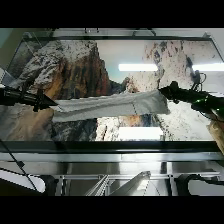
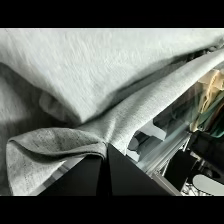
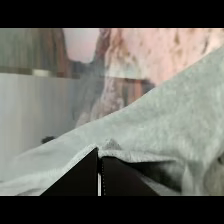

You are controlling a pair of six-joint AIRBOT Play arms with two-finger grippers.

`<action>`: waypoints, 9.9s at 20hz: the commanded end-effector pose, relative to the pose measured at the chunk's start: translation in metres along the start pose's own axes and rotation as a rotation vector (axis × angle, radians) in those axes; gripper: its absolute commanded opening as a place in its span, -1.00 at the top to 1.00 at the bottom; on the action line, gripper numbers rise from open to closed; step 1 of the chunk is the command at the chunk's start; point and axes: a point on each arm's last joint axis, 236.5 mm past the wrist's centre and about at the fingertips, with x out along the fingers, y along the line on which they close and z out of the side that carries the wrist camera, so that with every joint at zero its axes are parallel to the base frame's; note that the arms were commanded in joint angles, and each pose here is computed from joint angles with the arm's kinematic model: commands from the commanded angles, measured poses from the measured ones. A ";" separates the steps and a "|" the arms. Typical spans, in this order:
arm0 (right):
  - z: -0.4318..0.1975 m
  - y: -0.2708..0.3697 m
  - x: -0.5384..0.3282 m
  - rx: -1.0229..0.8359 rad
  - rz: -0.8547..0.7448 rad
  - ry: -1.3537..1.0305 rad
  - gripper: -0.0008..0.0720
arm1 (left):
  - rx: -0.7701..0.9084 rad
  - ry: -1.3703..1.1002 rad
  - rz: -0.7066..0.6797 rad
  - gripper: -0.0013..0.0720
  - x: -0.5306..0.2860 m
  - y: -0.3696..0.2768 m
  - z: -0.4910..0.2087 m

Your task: Fold the shirts.

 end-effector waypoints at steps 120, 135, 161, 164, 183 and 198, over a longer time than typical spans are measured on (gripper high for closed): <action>0.052 0.290 -0.078 -0.365 0.289 -0.072 0.93 | 0.495 -0.509 0.022 -0.95 -0.127 -0.198 -0.032; 0.172 -0.024 -0.435 0.239 -0.559 -0.566 0.93 | 0.494 -0.523 0.026 -0.95 -0.128 -0.198 -0.028; -0.061 -0.220 -0.501 0.627 -1.391 0.123 0.82 | 0.439 -0.380 -0.033 -0.95 -0.089 -0.172 -0.013; -0.066 -0.217 -0.499 0.629 -1.380 0.162 -0.64 | 0.439 -0.383 -0.032 -0.95 -0.089 -0.172 -0.013; 0.102 0.052 -0.248 0.004 -0.614 -0.037 0.94 | 0.559 -0.456 -0.046 0.96 -0.122 -0.227 -0.015; -0.205 0.085 -0.029 -0.294 -0.221 0.333 0.93 | 0.315 -0.071 -0.012 0.93 0.084 -0.073 -0.204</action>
